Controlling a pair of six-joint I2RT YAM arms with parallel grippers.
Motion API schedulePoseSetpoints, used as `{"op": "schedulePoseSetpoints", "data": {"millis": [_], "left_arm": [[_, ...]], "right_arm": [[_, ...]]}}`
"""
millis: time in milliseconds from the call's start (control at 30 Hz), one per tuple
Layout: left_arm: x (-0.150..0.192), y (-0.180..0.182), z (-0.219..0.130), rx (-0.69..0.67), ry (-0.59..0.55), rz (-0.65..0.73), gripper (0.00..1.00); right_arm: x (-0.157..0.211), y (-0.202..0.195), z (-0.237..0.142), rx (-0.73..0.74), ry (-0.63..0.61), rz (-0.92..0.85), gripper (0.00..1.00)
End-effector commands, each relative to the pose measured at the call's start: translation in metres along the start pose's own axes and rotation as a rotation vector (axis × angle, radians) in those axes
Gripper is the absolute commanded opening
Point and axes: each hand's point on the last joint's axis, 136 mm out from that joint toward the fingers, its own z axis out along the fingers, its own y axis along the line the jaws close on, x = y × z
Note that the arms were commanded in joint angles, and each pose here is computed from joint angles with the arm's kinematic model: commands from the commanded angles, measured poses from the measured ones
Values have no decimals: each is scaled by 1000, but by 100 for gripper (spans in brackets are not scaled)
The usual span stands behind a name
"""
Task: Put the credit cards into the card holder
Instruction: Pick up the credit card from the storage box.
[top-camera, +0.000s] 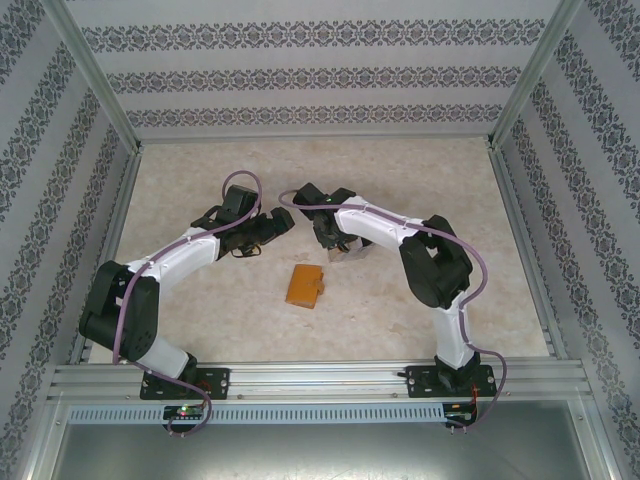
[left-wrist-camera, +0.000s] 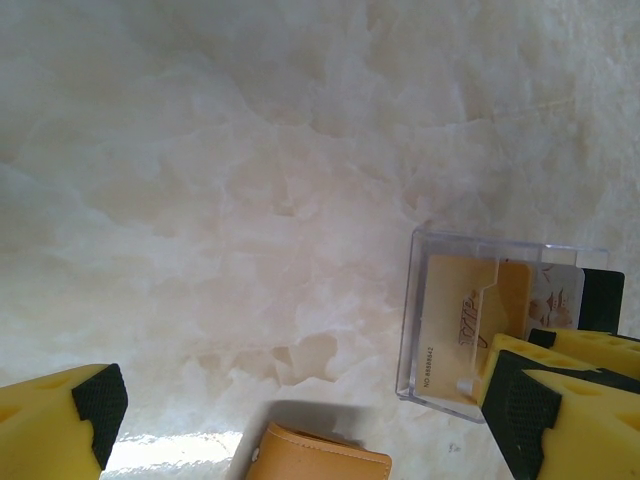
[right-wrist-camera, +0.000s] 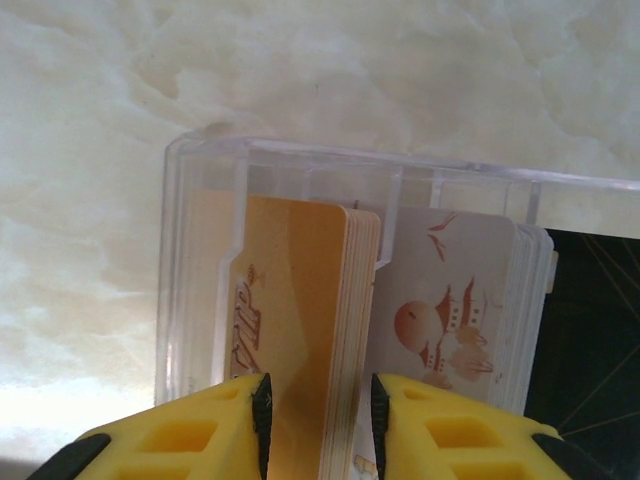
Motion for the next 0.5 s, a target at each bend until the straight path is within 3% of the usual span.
{"op": "schedulePoseSetpoints", "data": {"millis": [0,467], "left_arm": [[-4,1,-1,-9,2,-20,99],[-4,2,0,-9,5,-21,99]], "right_arm": [[2,-12,2,113,0,-34,34],[-7,-29,-16,165,-69,-10,28]]}}
